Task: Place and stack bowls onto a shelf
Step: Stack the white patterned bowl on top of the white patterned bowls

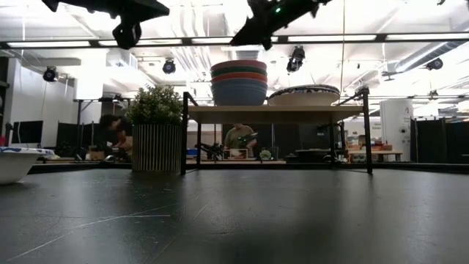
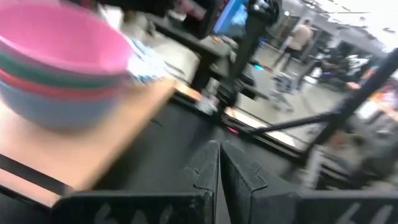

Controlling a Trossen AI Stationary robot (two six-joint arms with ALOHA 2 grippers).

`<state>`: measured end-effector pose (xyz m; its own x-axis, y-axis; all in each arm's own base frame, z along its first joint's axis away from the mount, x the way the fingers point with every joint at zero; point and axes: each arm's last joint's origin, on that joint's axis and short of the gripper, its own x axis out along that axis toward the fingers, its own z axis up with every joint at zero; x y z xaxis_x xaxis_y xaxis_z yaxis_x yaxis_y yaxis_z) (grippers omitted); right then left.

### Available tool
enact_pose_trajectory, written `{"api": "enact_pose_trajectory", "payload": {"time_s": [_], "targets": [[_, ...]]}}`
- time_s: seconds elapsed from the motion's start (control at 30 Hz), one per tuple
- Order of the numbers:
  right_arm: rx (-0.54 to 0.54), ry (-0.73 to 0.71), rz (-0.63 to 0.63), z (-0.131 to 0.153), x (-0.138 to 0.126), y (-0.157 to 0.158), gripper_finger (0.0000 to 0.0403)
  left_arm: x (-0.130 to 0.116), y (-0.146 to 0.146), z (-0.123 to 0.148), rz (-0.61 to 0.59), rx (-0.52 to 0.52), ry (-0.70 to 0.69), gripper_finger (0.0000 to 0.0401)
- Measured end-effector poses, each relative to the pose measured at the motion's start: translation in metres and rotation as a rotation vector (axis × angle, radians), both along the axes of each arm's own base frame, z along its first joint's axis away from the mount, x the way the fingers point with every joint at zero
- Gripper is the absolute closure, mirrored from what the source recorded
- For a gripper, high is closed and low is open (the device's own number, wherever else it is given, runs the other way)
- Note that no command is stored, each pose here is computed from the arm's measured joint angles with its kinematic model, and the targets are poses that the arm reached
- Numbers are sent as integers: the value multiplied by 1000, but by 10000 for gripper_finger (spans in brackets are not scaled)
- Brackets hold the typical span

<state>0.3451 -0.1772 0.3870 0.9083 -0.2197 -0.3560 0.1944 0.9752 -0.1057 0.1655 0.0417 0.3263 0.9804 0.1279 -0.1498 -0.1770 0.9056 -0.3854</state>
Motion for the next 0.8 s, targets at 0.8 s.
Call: {"api": "enact_pose_trajectory", "payload": {"time_s": [0.8], "targets": [[80, -93, 322, -76, -110, 153, 385, 30, -99, -75, 121, -723, 1024, 399]]}}
